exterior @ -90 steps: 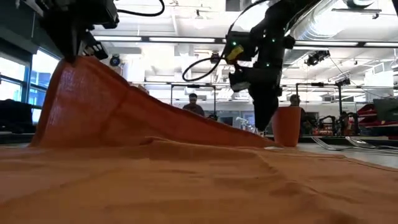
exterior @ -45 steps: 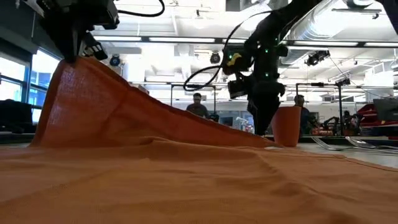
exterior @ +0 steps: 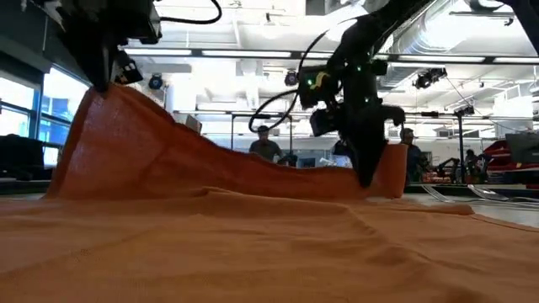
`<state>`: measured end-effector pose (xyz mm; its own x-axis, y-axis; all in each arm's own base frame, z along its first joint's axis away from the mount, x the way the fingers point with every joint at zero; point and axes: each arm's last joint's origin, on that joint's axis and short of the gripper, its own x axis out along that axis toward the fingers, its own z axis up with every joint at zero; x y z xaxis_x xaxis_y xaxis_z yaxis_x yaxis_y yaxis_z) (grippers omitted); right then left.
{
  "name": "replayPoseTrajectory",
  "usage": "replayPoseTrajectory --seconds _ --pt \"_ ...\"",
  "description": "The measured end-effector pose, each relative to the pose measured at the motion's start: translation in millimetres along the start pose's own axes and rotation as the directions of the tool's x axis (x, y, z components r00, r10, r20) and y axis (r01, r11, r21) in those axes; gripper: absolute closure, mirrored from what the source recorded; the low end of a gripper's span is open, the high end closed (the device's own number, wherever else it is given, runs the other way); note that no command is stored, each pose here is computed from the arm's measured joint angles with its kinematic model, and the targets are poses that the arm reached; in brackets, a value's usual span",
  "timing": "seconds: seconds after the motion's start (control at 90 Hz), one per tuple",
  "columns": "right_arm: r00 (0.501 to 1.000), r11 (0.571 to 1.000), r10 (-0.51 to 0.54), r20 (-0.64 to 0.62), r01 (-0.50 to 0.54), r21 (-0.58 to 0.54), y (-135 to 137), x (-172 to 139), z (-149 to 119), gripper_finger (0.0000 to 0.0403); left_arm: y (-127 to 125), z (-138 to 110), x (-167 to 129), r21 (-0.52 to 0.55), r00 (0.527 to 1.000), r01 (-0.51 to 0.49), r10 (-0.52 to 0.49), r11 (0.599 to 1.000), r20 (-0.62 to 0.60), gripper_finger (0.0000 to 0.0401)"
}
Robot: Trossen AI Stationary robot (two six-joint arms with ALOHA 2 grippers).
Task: Set table place
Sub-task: Fold the orange napkin
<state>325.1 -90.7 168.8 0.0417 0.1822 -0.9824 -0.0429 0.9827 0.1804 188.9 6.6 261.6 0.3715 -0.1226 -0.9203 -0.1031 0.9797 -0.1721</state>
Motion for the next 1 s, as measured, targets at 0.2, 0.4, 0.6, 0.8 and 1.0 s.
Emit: replayPoseTrajectory --seconds 0.2,0.4,0.6,0.8,1.0 --pt "0.973 0.962 -0.221 -0.070 0.230 0.149 2 -48 9 0.0403 19 -2 -11 -0.163 0.931 -0.346 0.360 0.924 0.062 0.0401" --pt "0.897 0.855 -0.427 -0.118 0.442 0.270 2 -91 14 0.0403 47 -2 -23 -0.228 0.812 -0.553 0.580 0.801 0.069 0.0401" --pt "0.895 0.843 -0.417 -0.157 0.445 0.300 19 -104 14 0.0403 60 -6 -35 -0.176 0.787 -0.590 0.610 0.788 0.096 0.0401" --pt "0.926 0.888 -0.339 -0.165 0.372 0.269 71 -94 20 0.0403 43 -16 -49 -0.053 0.889 -0.396 0.397 0.917 0.230 0.0401" --pt "0.936 0.909 -0.321 -0.148 0.348 0.229 133 -76 22 0.0403 13 -27 -47 0.048 0.966 -0.079 0.064 0.996 0.251 0.0401"
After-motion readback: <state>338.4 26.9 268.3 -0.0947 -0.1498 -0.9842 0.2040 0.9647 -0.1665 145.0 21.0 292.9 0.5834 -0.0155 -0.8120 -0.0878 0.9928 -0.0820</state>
